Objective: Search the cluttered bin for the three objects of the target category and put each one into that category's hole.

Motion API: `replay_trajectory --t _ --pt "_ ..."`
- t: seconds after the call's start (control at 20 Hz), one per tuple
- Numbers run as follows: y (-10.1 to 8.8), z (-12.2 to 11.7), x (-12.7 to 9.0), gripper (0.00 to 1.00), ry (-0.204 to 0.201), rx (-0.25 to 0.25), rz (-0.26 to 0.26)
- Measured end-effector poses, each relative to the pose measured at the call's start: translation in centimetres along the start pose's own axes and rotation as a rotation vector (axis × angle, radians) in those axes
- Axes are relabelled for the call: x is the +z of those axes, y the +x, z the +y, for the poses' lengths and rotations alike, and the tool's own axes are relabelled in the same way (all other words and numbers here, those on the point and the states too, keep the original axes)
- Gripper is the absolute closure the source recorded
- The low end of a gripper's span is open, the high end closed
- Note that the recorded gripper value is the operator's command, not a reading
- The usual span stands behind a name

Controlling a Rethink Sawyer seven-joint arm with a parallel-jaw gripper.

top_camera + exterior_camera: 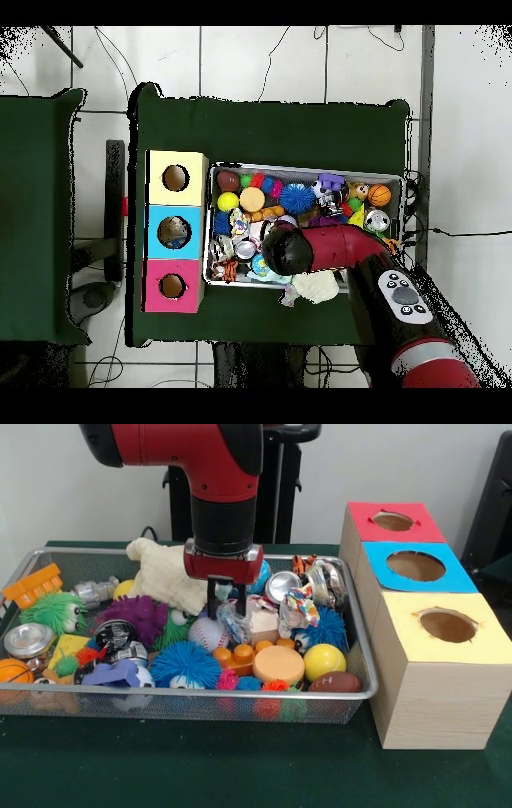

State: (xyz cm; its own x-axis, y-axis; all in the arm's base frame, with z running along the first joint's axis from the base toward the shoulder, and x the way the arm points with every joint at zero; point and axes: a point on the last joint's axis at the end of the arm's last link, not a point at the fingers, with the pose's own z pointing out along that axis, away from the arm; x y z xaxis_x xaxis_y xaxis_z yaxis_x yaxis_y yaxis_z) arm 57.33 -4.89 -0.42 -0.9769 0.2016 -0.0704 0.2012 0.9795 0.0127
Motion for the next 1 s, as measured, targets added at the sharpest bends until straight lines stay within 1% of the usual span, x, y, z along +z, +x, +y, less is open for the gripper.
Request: replay_trajectory --t 0.4,0.55,0.65,0.7,0.9,0.95,1.0 --pt "0.3 0.1 -0.2 1.0 0.025 -0.016 -0.007" --pt "0.4 0.5 -0.9 1.0 0.025 -0.013 -0.008" --pt "0.4 0.6 -1.8 1.0 0.024 0.0 -0.007" --pt "0.5 0.7 -2.8 1.0 0.023 0.016 -0.004" --pt "0.3 0.9 -5.2 1.0 0.023 0.056 0.008" --pt "0.3 0.9 -5.9 1.0 0.023 0.068 0.012" --pt "0.2 0.9 -7.3 1.0 0.024 0.088 0.02"
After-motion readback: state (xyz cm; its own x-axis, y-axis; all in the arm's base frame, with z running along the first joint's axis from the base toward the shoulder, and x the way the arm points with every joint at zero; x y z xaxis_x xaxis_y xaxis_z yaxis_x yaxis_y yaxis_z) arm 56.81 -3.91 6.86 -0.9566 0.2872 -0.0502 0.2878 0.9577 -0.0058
